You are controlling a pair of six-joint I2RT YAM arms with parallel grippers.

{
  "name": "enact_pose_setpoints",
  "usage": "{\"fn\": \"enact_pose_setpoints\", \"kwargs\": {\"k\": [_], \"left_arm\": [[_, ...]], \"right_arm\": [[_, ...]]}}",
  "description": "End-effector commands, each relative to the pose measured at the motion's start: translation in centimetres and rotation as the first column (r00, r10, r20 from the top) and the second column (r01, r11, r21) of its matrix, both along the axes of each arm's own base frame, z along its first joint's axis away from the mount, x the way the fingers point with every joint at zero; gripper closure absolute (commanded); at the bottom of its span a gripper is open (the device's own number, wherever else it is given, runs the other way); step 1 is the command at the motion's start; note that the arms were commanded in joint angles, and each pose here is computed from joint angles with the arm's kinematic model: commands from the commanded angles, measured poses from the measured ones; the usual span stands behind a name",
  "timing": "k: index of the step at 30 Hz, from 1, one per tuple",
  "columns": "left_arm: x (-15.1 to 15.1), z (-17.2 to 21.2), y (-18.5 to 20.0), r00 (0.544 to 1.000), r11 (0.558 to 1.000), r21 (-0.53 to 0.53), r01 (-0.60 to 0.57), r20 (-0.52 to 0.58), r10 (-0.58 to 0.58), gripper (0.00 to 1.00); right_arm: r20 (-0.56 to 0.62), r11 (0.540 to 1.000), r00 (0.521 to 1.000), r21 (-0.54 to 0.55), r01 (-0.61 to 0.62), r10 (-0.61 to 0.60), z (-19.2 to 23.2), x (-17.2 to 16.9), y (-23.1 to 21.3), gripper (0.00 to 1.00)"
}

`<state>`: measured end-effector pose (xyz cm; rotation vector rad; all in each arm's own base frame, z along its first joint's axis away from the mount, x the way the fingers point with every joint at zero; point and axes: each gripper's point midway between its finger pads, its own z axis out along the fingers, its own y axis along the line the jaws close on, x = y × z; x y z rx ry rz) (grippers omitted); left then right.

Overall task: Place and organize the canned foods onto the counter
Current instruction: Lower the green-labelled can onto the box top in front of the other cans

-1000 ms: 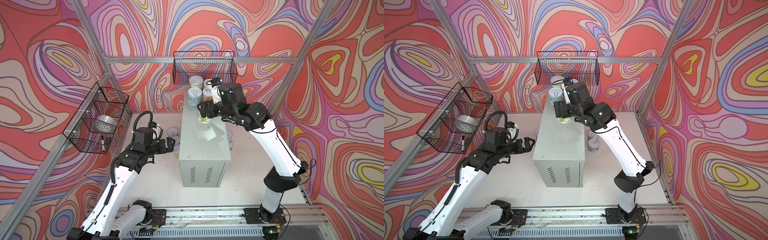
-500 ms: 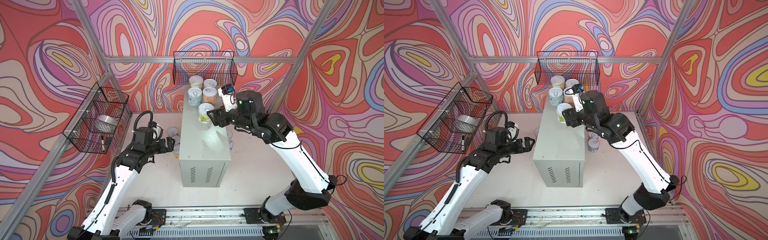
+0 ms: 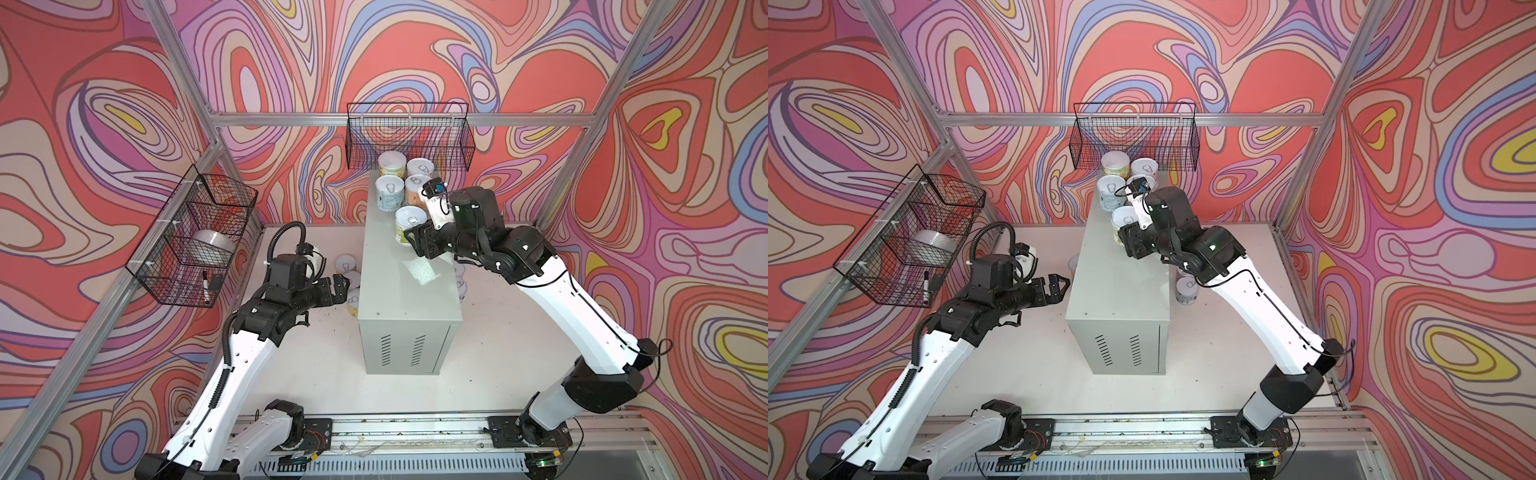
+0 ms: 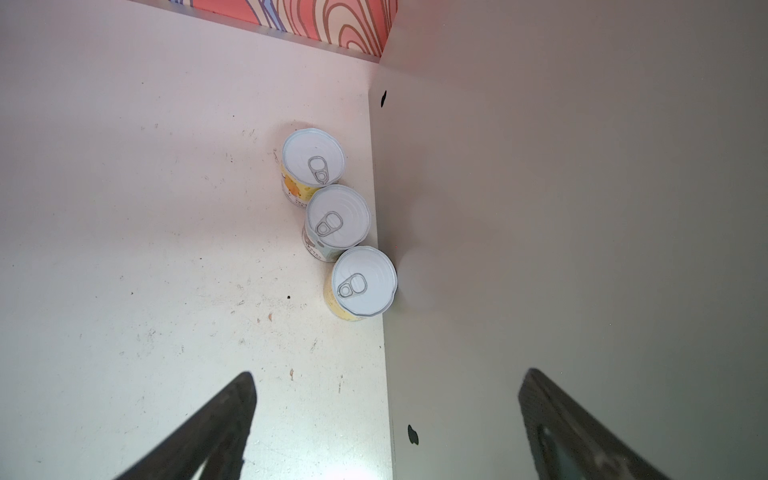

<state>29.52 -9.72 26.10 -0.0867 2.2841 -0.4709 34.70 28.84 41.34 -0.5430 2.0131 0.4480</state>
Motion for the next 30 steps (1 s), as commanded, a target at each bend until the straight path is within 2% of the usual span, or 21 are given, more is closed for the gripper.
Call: {"fn": "enact_pose_setpoints", "kwargs": {"k": [1, 26, 27, 30], "left_arm": [[0.1, 0.3, 0.5, 1.000, 1.000, 0.001, -0.016, 0.024, 0.016, 0.01], [0.4, -0.8, 0.9, 1.000, 0.999, 0.024, -0.026, 0.003, 0.026, 0.01], [0.5, -0.9, 0.9, 1.000, 0.999, 0.024, -0.026, 0.003, 0.026, 0.01], [0.6, -0.9, 0.8, 1.000, 0.999, 0.021, -0.024, 0.001, 0.024, 0.01]], "right_arm": [[0.011, 1.000, 1.000, 0.009, -0.002, 0.002, 0.3, 0.7, 0.5, 0.33], [0.010, 0.994, 1.000, 0.105, -0.026, 0.025, -0.8, 4.8, 3.7, 0.33], [-0.009, 0.996, 1.000, 0.092, -0.022, 0.023, -2.0, 5.4, 4.2, 0.33], [-0.010, 0.996, 1.000, 0.091, -0.013, 0.014, -2.0, 5.6, 4.2, 0.33]]}}
